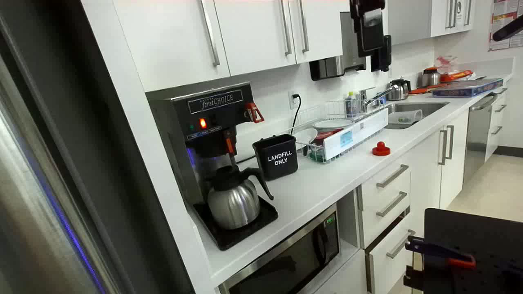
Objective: Turn off the switch on the coffee maker
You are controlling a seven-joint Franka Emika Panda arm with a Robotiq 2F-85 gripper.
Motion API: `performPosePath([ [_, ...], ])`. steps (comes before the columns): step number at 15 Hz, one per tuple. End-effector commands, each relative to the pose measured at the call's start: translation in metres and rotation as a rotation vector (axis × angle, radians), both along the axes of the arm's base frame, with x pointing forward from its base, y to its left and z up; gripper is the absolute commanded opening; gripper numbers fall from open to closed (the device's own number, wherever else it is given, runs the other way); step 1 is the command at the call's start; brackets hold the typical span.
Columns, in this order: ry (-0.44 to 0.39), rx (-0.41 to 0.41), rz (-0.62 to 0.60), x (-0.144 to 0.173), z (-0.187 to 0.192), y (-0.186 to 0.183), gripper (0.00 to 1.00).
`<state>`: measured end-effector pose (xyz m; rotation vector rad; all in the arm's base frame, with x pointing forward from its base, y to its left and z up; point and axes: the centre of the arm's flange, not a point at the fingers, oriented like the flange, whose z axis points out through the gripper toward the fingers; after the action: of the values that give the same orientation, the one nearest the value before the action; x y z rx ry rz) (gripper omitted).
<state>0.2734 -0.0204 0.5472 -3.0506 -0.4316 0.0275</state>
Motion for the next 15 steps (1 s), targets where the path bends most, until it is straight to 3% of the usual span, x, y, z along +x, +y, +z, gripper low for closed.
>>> performPosePath([
  [1, 0.000, 0.000, 0.000, 0.000, 0.000, 0.000, 1.00],
  [12, 0.000, 0.000, 0.000, 0.000, 0.000, 0.000, 1.00],
  [15, -0.073, -0.063, -0.051, 0.016, -0.008, 0.003, 1.00],
])
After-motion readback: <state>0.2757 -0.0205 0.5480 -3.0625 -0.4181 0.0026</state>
